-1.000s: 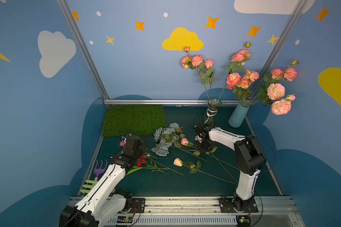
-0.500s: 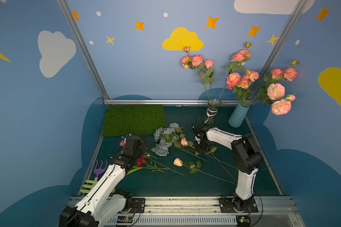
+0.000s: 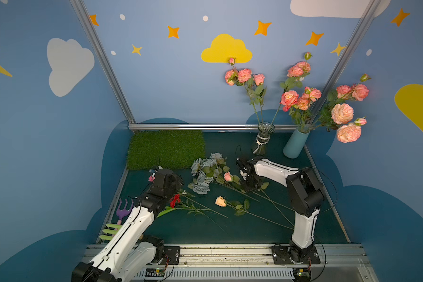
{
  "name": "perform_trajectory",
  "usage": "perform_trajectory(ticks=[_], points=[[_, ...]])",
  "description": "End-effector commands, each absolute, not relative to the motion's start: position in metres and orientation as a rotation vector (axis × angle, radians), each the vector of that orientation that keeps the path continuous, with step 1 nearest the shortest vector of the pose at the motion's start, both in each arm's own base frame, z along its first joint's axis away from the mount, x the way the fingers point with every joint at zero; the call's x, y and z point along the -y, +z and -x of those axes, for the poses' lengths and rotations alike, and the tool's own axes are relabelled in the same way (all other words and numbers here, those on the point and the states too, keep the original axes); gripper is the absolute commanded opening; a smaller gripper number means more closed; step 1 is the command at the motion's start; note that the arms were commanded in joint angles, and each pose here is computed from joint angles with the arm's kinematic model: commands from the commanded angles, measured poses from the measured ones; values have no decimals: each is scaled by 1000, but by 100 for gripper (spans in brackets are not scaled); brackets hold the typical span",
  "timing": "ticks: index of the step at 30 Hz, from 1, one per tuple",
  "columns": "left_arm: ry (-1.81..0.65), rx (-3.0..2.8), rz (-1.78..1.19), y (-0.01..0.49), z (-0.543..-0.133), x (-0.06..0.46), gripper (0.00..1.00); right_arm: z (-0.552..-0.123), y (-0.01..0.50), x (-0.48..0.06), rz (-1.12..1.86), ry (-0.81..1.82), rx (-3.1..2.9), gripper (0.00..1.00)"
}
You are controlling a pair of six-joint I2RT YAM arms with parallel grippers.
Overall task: Place the pink flowers into the vase
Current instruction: Pick up the flower at the center of the board.
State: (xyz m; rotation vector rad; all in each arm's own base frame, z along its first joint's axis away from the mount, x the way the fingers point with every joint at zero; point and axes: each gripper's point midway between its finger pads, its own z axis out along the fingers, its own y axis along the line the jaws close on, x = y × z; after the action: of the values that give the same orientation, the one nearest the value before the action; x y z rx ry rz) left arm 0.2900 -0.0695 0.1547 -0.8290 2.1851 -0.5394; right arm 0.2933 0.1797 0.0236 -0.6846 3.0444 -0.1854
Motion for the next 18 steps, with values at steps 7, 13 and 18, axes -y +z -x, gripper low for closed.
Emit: perform_trajectory(ticks=[7, 13, 18], points=[[-524, -2161, 819, 169, -285, 65, 62, -278, 16, -167, 726, -295, -3106, 28], [-520, -2155, 818, 172, -284, 64, 62, -278, 6, -158, 722, -356, -3127, 26], [-523, -2151, 818, 173, -284, 64, 62, -279, 4, -158, 716, -335, -3134, 6]])
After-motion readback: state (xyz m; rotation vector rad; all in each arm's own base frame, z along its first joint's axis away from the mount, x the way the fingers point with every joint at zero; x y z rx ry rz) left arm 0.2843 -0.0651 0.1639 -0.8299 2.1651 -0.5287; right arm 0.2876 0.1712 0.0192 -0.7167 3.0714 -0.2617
